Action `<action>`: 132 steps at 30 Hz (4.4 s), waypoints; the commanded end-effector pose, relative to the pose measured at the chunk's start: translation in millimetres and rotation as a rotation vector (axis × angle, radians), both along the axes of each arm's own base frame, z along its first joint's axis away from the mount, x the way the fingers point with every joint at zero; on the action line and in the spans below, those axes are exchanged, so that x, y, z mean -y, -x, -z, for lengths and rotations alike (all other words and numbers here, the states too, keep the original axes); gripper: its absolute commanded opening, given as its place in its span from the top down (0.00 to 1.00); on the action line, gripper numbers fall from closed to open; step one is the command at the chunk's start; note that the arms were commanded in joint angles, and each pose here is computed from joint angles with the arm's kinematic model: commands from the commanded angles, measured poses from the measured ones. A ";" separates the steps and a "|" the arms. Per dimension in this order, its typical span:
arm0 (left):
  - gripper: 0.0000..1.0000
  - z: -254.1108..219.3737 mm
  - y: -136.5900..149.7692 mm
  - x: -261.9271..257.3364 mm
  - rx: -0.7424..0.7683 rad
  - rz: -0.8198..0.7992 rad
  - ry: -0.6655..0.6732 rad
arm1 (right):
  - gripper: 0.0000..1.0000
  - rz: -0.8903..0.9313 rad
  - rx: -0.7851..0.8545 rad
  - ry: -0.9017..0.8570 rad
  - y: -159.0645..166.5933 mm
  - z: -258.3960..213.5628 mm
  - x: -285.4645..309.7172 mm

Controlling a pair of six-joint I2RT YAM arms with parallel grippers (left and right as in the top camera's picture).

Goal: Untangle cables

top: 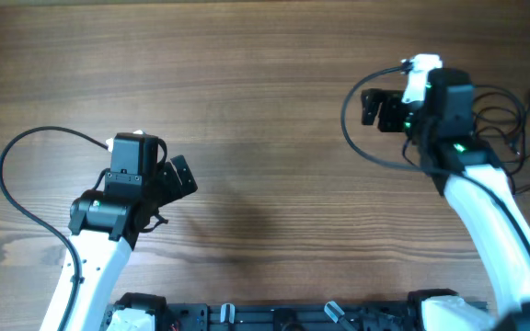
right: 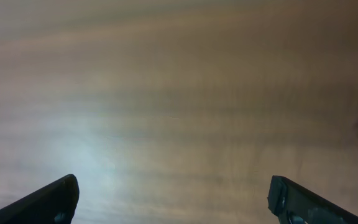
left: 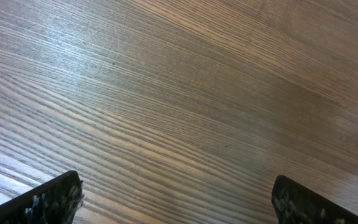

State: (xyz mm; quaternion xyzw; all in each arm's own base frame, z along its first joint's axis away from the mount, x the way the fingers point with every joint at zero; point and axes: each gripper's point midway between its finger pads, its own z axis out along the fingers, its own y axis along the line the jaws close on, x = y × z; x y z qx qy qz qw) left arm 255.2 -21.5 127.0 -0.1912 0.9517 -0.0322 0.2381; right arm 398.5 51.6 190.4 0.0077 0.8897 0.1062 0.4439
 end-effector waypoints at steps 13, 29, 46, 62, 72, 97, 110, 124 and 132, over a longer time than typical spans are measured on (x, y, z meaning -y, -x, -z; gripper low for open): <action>0.00 1.9 0.7 2.1 -0.004 -0.001 0.011 | 0.00 0.005 0.396 -0.029 64.5 -142.9 5.2; 0.00 1.9 0.7 2.0 -0.004 -0.002 0.011 | 0.00 0.250 0.206 0.131 195.9 -105.2 64.7; 0.00 1.9 0.7 2.0 -0.004 -0.002 0.011 | 0.00 0.160 0.300 0.062 189.3 -96.4 45.6; 0.00 1.9 0.7 2.0 -0.004 -0.002 0.011 | 0.00 0.094 0.880 -0.052 165.1 -71.1 28.5; 0.00 1.9 0.7 2.0 -0.004 -0.002 0.011 | 0.00 0.090 0.727 0.056 153.5 -6.0 31.1; 0.00 1.9 0.7 2.0 -0.004 -0.002 0.011 | 0.00 0.040 0.700 0.264 152.6 6.0 33.6; 0.00 1.9 0.7 2.0 -0.004 -0.002 0.011 | 0.00 -0.004 0.671 0.254 153.0 14.5 26.9; 0.00 1.5 0.9 3.2 -0.003 0.003 0.011 | 0.00 -0.004 0.671 0.254 153.0 14.5 26.9; 0.00 -2.1 1.3 5.9 0.013 0.014 0.014 | 0.00 -0.003 0.671 0.255 153.0 14.5 27.0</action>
